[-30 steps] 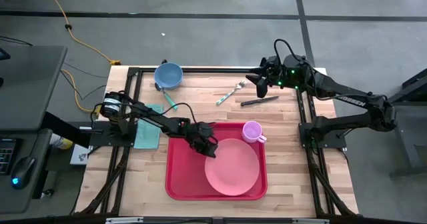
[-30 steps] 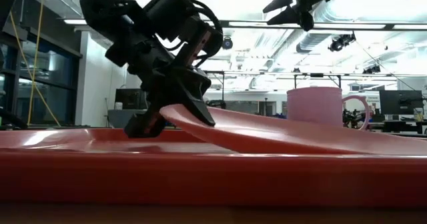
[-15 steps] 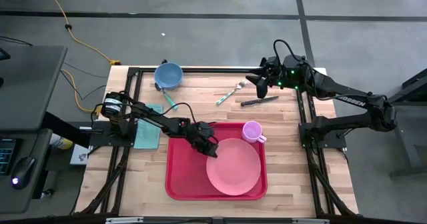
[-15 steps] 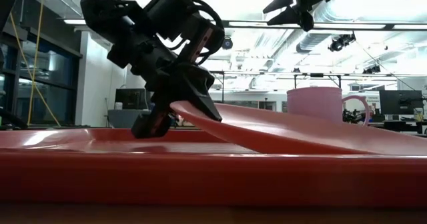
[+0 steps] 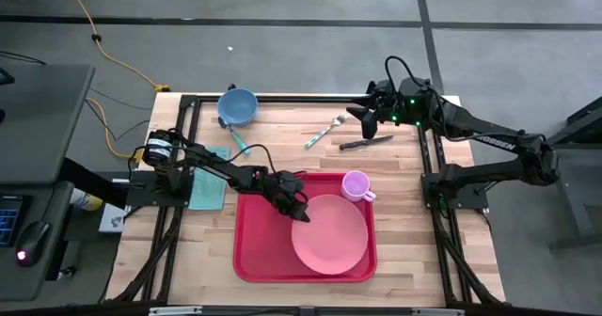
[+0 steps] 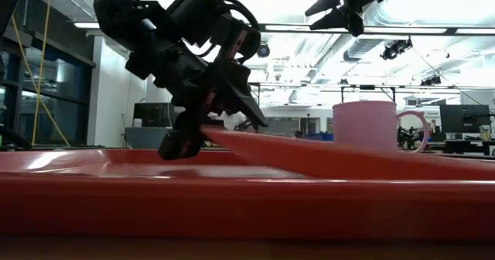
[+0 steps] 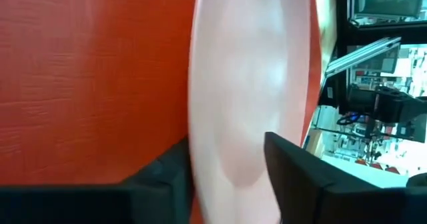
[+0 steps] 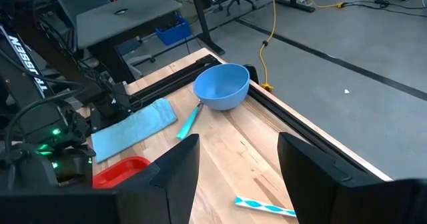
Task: Set up tray
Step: Put the pink plate on the red serving tray to the bottom left of the purple mug, then put the blue bowl on the pink plate
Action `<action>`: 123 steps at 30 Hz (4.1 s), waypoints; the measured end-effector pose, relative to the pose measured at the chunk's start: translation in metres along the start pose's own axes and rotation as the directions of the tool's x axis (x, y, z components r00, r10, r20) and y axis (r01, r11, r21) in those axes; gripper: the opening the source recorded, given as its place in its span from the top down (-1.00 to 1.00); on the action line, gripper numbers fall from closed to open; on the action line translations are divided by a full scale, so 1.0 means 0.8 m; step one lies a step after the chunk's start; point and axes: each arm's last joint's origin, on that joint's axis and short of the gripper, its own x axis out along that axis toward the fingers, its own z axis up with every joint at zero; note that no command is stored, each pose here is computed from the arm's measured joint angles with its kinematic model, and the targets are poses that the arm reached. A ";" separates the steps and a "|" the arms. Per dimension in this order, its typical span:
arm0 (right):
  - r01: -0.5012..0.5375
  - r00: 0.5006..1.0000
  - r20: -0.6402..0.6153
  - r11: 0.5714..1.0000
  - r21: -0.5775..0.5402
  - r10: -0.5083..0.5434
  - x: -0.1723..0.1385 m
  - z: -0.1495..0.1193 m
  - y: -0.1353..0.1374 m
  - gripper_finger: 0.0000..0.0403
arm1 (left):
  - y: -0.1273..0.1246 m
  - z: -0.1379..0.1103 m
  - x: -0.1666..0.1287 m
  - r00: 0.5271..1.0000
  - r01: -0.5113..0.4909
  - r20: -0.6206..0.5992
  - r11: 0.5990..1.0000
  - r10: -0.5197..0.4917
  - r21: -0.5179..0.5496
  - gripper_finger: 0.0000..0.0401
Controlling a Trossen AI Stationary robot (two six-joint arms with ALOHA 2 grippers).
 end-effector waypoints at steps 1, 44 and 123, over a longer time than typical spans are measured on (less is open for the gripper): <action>0.000 1.000 0.000 1.000 0.000 0.000 0.000 0.000 0.000 0.10 | 0.000 0.000 0.000 1.000 0.000 0.000 1.000 0.000 0.000 -0.08; 0.010 1.000 -0.029 1.000 0.003 -0.010 0.000 -0.004 -0.001 0.10 | -0.003 -0.011 -0.044 0.966 -0.260 0.030 0.959 0.258 0.115 -0.35; 0.004 0.999 -0.047 0.988 0.152 0.003 0.000 -0.005 -0.001 0.10 | 0.142 0.226 -0.494 0.556 -0.830 0.039 0.557 0.830 -0.021 -0.35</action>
